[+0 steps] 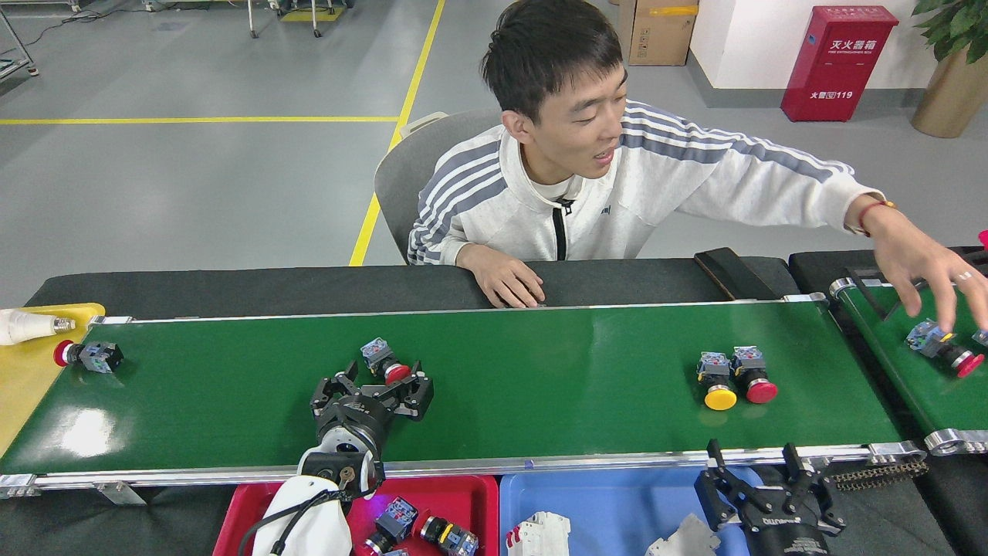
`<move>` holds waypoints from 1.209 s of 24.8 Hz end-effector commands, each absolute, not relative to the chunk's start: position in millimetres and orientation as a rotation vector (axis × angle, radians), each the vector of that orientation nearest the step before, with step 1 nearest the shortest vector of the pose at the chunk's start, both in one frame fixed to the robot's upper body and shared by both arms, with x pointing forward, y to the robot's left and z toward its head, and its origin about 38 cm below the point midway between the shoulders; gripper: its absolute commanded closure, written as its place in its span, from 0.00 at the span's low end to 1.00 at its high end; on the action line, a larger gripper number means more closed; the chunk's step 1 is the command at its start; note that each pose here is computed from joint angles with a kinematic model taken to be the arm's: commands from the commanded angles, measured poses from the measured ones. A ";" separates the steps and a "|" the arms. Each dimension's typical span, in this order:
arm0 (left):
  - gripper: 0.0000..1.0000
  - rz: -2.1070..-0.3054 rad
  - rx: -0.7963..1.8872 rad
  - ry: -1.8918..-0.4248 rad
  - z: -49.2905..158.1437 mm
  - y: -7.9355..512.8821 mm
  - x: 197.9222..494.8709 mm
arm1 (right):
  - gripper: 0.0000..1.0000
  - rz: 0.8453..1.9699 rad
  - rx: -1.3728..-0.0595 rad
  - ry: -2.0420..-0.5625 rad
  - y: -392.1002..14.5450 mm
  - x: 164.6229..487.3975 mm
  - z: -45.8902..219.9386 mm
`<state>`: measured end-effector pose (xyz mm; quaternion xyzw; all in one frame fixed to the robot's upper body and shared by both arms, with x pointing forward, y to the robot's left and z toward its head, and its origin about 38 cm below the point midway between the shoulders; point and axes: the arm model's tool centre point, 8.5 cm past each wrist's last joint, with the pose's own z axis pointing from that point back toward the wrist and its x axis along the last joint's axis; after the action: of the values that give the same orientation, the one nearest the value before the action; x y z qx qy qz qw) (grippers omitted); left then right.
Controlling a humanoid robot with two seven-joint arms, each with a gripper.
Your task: Pick switch part from conveyor to tray
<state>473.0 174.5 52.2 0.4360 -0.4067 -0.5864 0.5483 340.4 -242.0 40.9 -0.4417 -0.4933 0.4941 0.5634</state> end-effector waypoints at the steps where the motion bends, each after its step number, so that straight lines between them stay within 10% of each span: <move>1: 0.19 -1.332 1.114 -0.974 62.8 181.9 481.6 | 0.02 1.151 -1.052 -1.136 -235.9 358.6 48.1; 7: 0.81 -1.289 1.180 -1.030 63.6 186.6 481.6 | 0.02 1.212 -1.010 -1.113 -202.2 402.4 45.4; 15: 0.88 -1.480 1.102 -1.301 70.2 167.7 436.0 | 0.02 1.214 -0.998 -1.102 -200.7 403.1 41.9; 19: 0.74 -1.923 0.938 -1.540 74.2 195.2 344.5 | 0.02 1.216 -0.999 -1.097 -204.7 403.9 41.0; 24: 0.01 -1.945 0.739 -1.628 57.4 194.3 283.3 | 0.02 1.214 -1.004 -1.100 -204.5 411.4 44.6; 30: 0.00 -1.838 0.847 -1.589 68.9 212.0 288.5 | 0.02 1.216 -1.004 -1.090 -205.9 425.4 45.6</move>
<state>283.9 204.5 60.4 0.2913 -0.5914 -0.7018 0.2700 418.6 -203.4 37.5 -0.4217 -0.4607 0.5245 0.5786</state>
